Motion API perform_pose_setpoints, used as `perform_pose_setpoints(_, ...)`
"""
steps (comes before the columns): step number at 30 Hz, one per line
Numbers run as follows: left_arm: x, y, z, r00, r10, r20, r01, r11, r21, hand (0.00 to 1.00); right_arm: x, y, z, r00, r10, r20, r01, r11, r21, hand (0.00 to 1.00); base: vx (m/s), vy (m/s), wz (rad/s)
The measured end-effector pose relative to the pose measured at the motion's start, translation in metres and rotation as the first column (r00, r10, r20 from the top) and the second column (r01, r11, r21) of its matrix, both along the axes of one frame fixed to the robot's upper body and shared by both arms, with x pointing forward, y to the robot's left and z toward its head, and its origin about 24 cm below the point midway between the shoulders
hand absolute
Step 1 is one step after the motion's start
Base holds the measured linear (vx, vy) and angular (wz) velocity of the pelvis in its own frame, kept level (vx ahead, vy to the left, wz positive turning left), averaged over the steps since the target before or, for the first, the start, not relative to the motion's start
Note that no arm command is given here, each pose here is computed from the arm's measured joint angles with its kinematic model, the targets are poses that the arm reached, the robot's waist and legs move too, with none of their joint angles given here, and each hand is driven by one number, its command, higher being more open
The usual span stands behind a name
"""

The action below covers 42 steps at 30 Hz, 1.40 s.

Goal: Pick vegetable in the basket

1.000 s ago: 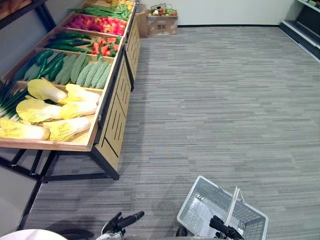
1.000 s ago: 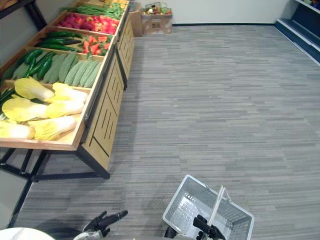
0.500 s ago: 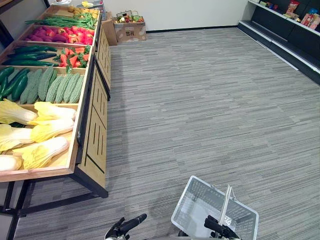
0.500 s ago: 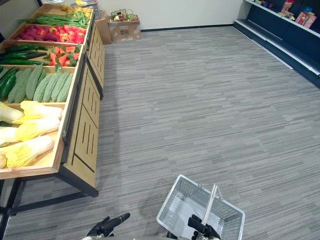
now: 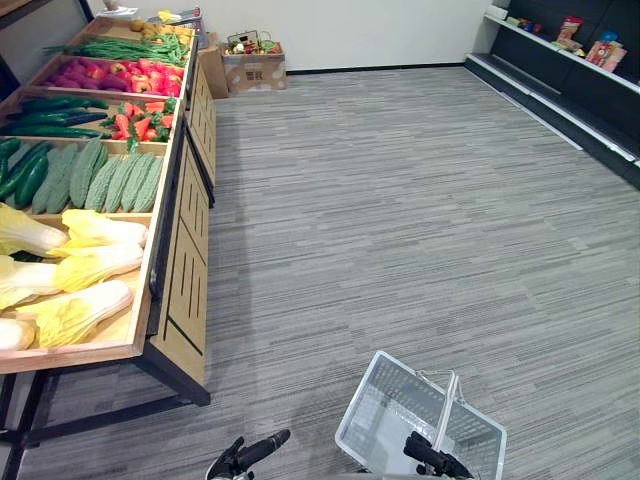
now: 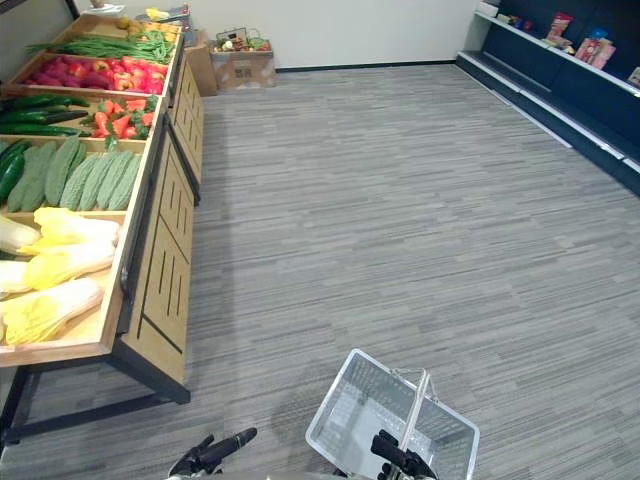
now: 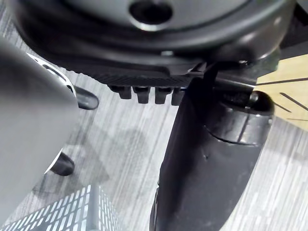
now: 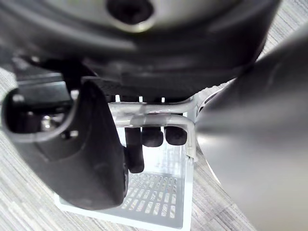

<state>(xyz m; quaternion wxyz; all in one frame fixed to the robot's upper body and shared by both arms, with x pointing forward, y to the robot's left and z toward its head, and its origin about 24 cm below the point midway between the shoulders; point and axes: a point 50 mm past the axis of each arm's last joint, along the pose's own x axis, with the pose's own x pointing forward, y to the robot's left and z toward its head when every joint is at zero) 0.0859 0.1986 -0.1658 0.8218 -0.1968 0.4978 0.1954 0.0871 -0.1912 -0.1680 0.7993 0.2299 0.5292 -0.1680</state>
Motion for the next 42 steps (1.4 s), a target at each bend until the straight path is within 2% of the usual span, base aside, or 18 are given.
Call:
perform_pose_setpoints(3, 0.001, -0.001, 0.001, 1.0, 0.003, 0.009, -0.003, 1.0, -0.005, 1.0, 0.003, -0.001, 0.001, 1.0, -0.001, 0.018, 0.001, 1.0, -0.005, 0.0, -0.04, -0.002, -0.11)
perform_pose_setpoints(8, 0.006, 0.004, 0.003, 0.999, -0.031, 0.024, 0.031, 0.999, 0.014, 1.0, 0.022, -0.011, 0.01, 0.99, -0.043, 0.133, 0.047, 0.999, -0.028, 0.0, -0.04, 0.054, 0.17)
perform_pose_setpoints(13, 0.004, 0.011, 0.003, 1.0, -0.009, 0.013, 0.008, 1.0, 0.026, 1.0, 0.018, -0.022, 0.011, 0.979, -0.133, 0.152, 0.137, 0.99, -0.017, 0.0, 0.1, -0.078, 0.65)
perform_pose_setpoints(17, -0.005, 0.016, 0.002, 0.995, 0.102, 0.0, -0.102, 0.995, 0.013, 1.0, 0.018, -0.015, 0.01, 0.978, -0.144, 0.149, 0.147, 0.989, -0.009, 0.0, 0.33, -0.265, 0.17)
perform_pose_setpoints(21, -0.008, 0.003, -0.001, 0.993, 0.118, -0.008, -0.118, 0.993, -0.016, 1.0, 0.022, -0.02, 0.013, 0.971, -0.162, 0.175, 0.168, 0.986, -0.021, 0.0, 0.44, -0.27, 0.08)
perform_pose_setpoints(24, -0.011, 0.005, 0.0, 0.988, 0.155, 0.007, -0.155, 0.988, -0.023, 1.0, 0.008, -0.024, 0.009, 0.974, -0.184, 0.129, 0.189, 0.981, -0.03, 0.0, 0.62, -0.347, 0.11)
perform_pose_setpoints(28, 0.0, 0.014, 0.005, 0.979, 0.19, 0.068, -0.19, 0.982, -0.009, 1.0, -0.026, -0.029, 0.0, 0.986, -0.164, -0.03, 0.162, 0.985, -0.052, 0.0, 0.48, -0.201, 0.25)
perform_pose_setpoints(30, 0.003, 0.015, 0.006, 0.978, 0.189, 0.084, -0.19, 0.982, -0.004, 1.0, -0.032, -0.028, -0.001, 0.986, -0.162, -0.045, 0.16, 0.986, -0.049, 0.0, 0.39, -0.06, -0.02)
perform_pose_setpoints(35, 0.011, 0.006, 0.006, 0.986, 0.134, 0.098, -0.133, 0.991, -0.012, 1.0, -0.034, -0.026, -0.002, 0.986, -0.156, -0.059, 0.154, 0.987, -0.037, 0.0, 0.32, 0.112, -0.12)
perform_pose_setpoints(39, 0.021, 0.021, 0.011, 0.988, 0.104, 0.115, -0.109, 0.993, 0.036, 1.0, -0.029, -0.007, -0.004, 0.995, -0.081, -0.051, 0.082, 0.997, 0.0, 0.0, 0.29, 0.087, 0.21)
perform_pose_setpoints(42, 0.011, 0.019, 0.007, 0.991, 0.114, 0.067, -0.117, 0.993, 0.032, 1.0, -0.024, -0.007, -0.003, 0.998, -0.049, -0.035, 0.049, 0.999, -0.012, 0.0, 0.12, 0.056, -0.16)
